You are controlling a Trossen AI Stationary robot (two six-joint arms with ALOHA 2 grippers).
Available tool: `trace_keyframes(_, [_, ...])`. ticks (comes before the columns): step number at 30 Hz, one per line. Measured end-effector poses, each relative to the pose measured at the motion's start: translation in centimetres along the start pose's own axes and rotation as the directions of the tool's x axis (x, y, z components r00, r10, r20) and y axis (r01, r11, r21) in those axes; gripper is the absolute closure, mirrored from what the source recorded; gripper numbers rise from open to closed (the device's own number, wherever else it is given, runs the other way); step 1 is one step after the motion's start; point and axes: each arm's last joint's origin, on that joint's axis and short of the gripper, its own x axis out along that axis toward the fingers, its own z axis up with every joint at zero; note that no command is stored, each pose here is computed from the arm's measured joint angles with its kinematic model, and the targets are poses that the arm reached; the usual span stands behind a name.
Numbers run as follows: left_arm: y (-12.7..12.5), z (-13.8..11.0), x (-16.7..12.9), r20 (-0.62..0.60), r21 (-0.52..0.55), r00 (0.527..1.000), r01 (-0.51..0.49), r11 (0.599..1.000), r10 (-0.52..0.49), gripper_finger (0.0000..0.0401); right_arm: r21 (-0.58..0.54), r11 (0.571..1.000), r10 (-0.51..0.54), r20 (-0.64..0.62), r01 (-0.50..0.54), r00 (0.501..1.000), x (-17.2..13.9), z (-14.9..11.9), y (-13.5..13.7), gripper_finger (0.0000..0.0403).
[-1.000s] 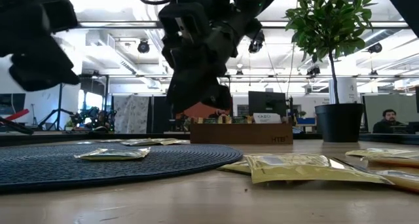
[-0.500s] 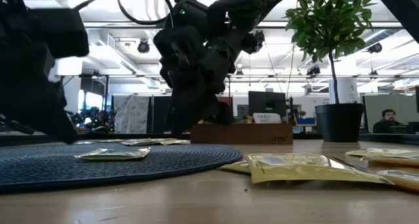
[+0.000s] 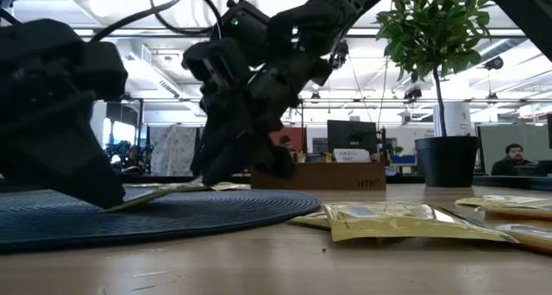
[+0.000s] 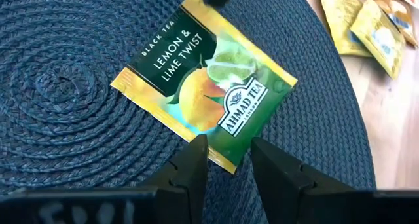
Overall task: Pick & Place Tea
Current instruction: Put the yellow tea bag into the left section of the wooden organizer
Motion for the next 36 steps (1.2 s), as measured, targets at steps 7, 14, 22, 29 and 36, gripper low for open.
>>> trace_keyframes(7, [0.4,0.3,0.8,0.019,-0.012,0.999,-0.028,1.0,0.028,0.028,0.047,0.996,0.075,-0.065,-0.072,0.995,0.1,-0.1,0.2,0.0294])
trace_keyframes(14, [0.5,0.4,1.0,0.021,-0.013,0.999,-0.036,0.999,0.036,0.028,0.1,0.995,-0.01,0.013,0.009,1.0,0.1,0.2,-0.2,0.0296])
trace_keyframes(22, [0.5,0.3,1.0,0.02,-0.009,0.999,-0.037,0.999,0.038,0.028,0.125,0.992,-0.009,0.025,0.006,1.0,-0.2,0.6,-0.5,0.0271])
trace_keyframes(29, [0.7,0.6,1.2,0.04,0.004,0.998,-0.052,0.999,0.052,0.028,0.116,0.993,0.026,0.055,-0.032,0.998,-0.1,0.9,-0.1,0.0264])
trace_keyframes(36, [0.7,0.8,1.3,0.065,-0.009,0.997,-0.05,0.999,0.051,0.028,0.121,0.992,0.029,0.056,-0.035,0.998,0.1,0.9,-0.2,0.0302])
